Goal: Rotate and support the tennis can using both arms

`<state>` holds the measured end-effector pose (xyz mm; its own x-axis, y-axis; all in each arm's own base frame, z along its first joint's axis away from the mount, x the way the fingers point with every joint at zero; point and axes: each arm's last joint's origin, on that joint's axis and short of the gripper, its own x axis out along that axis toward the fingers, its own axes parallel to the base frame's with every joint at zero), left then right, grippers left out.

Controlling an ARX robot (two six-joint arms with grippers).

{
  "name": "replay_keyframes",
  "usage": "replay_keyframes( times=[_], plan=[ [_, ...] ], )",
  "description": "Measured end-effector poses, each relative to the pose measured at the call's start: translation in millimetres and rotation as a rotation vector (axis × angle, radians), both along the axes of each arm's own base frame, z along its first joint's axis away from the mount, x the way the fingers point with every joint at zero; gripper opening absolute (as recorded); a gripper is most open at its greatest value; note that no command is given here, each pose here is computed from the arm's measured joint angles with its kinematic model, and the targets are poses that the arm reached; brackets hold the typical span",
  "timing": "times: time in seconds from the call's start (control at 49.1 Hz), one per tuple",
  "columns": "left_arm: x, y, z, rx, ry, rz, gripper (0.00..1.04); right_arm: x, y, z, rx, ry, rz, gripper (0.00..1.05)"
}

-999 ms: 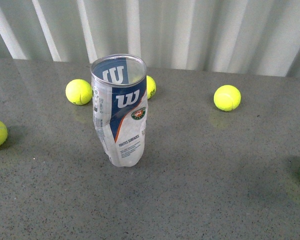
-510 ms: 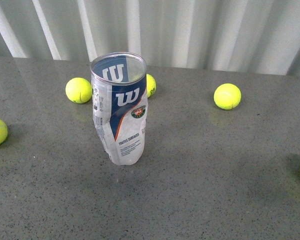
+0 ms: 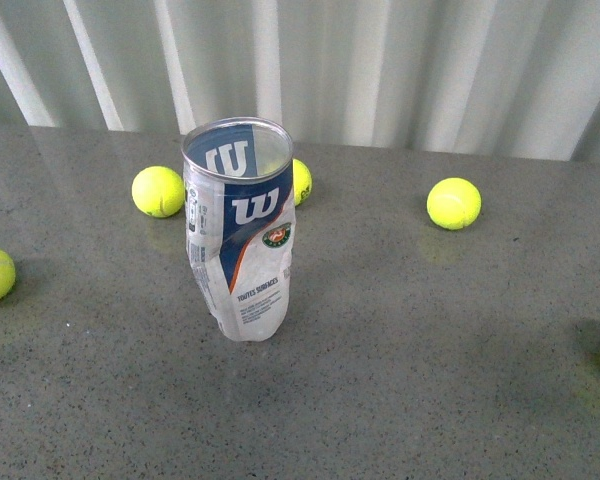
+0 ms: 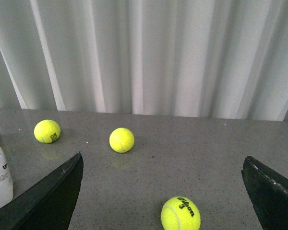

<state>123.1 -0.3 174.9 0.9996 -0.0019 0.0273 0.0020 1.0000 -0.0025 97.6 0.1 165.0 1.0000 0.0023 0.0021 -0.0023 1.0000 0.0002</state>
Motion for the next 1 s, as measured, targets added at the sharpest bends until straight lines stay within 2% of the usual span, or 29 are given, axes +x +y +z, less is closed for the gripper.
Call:
replay_keyframes(
  times=[0.713, 0.775, 0.999],
  plan=[
    [-16, 0, 0, 0.0, -0.001, 0.0, 0.04, 0, 0, 0, 0.0, 0.0, 0.0, 0.97],
    [-23, 0, -5, 0.0, 0.035, -0.001, 0.04, 0, 0, 0, 0.0, 0.0, 0.0, 0.97],
    [-27, 0, -3, 0.0, 0.005, 0.0, 0.04, 0, 0, 0, 0.0, 0.0, 0.0, 0.97]
  ],
)
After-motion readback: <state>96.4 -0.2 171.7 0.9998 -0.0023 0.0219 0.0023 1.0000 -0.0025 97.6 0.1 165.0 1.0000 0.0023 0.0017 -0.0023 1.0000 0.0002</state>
